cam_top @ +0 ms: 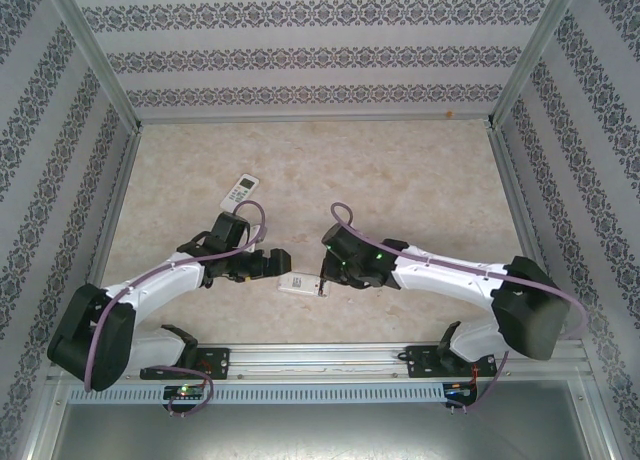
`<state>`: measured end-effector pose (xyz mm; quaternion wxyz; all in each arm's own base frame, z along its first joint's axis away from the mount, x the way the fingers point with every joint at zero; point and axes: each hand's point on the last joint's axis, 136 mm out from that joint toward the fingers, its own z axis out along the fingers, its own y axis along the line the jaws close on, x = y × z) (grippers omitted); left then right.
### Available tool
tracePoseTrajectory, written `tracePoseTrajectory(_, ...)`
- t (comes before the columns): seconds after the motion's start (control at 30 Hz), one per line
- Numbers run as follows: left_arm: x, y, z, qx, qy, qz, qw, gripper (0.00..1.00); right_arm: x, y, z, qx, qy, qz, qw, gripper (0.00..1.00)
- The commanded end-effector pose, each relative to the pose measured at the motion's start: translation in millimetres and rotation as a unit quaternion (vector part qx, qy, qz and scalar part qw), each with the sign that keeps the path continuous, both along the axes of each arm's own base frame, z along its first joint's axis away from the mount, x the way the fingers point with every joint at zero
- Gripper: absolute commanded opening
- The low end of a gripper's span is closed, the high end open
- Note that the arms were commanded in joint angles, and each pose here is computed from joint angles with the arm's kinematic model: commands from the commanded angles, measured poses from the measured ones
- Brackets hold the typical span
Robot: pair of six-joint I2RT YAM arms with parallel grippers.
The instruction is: Load the batteries into the remote control
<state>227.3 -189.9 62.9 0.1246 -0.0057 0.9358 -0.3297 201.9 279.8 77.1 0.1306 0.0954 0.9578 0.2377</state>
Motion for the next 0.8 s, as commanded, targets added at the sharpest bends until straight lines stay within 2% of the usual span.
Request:
tracePoseTrajectory(0.0, 2, -4, 1, -0.018, -0.001, -0.004, 1.0, 1.0, 0, -2, -15, -0.018, -0.002, -0.004, 1.0, 0.09)
tracePoseTrajectory(0.5, 1, -5, -2, -0.024, 0.006, 0.0, 1.0, 1.0, -16, -8, -48, -0.055, 0.03, -0.002, 0.998, 0.1)
tracePoseTrajectory(0.77, 1, -4, -3, -0.022, 0.006, 0.003, 1.0, 1.0, -16, 0, -56, -0.048, 0.043, -0.006, 0.998, 0.18)
